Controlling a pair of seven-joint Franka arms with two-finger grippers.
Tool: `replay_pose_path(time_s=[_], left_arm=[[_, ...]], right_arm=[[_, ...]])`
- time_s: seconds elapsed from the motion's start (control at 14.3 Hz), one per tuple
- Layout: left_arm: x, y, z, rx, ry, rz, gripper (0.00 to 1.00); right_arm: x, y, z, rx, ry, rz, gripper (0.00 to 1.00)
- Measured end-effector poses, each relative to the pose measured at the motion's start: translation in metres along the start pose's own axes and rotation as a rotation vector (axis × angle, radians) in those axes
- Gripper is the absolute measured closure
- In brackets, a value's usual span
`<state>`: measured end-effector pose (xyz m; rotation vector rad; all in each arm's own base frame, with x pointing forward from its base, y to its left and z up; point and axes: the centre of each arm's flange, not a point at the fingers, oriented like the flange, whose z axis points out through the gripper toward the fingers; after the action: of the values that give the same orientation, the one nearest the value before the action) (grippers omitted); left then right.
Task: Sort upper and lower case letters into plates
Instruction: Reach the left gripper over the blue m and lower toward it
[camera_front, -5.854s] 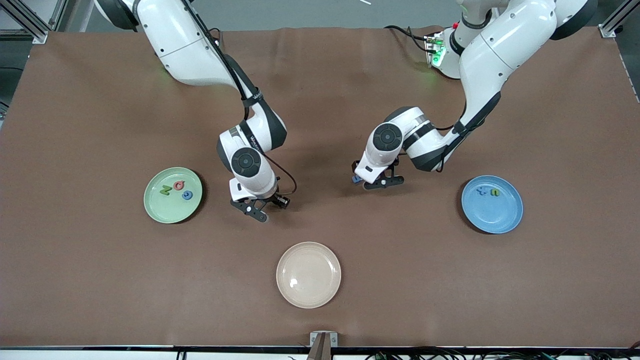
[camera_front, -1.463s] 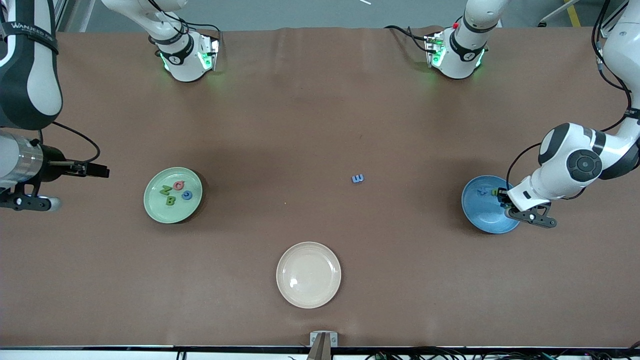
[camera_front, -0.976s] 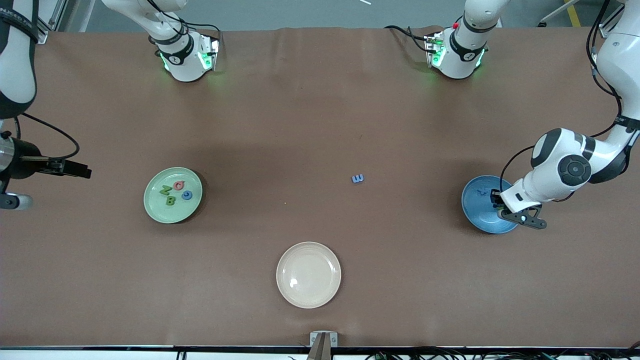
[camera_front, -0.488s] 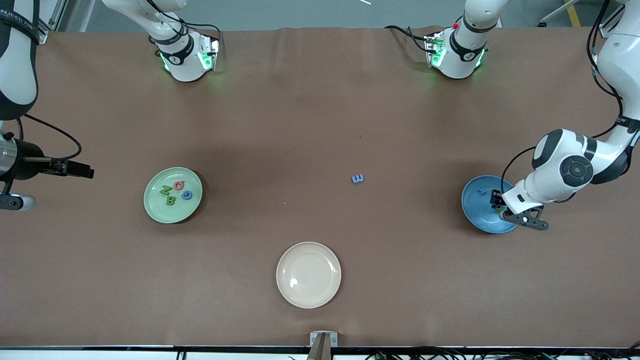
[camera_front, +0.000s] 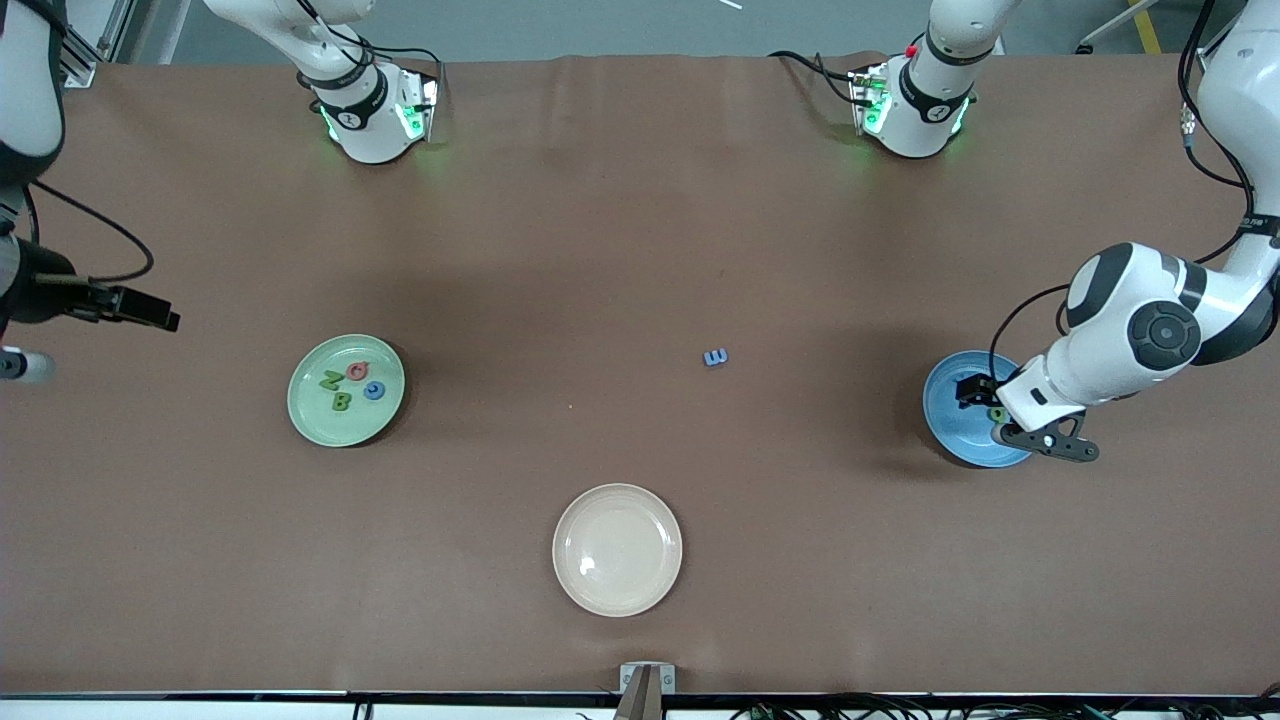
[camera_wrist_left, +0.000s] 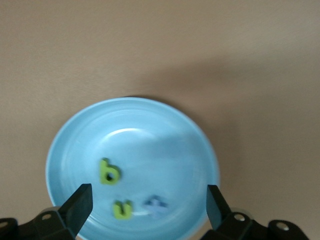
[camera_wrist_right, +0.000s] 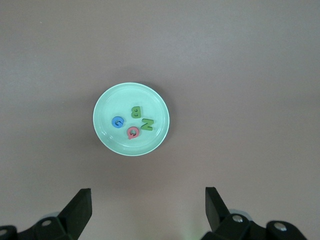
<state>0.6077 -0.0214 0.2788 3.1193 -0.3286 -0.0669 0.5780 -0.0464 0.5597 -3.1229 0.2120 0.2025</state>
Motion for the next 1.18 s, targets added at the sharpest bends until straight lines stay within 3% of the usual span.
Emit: replay_pose_path(time_s=[0.49,0.7,0.91,1.18], left_arm=[[-0.002,0.145,-0.045,-0.03,-0.015,-0.339,0.0],[-0.008,0.234,-0.032,-0.015,-0.034,-0.432,0.0],[-0.011,0.317,-0.007,0.048,-0.024,-0.497,0.0],[-0.013,0.386,0.028,0.093,-0.019,-0.532,0.0]], right_arm=[[-0.043,0.0,-0.03,0.011,0.041,-0.011,0.0],[-0.057,0.001,-0.035,0.014,0.05,-0.013,0.0],[-0.065,0.001,-0.043,0.015,0.062,-0.016,0.0],[-0.07,-0.003,-0.045,0.015,0.065,-0.024,0.0]])
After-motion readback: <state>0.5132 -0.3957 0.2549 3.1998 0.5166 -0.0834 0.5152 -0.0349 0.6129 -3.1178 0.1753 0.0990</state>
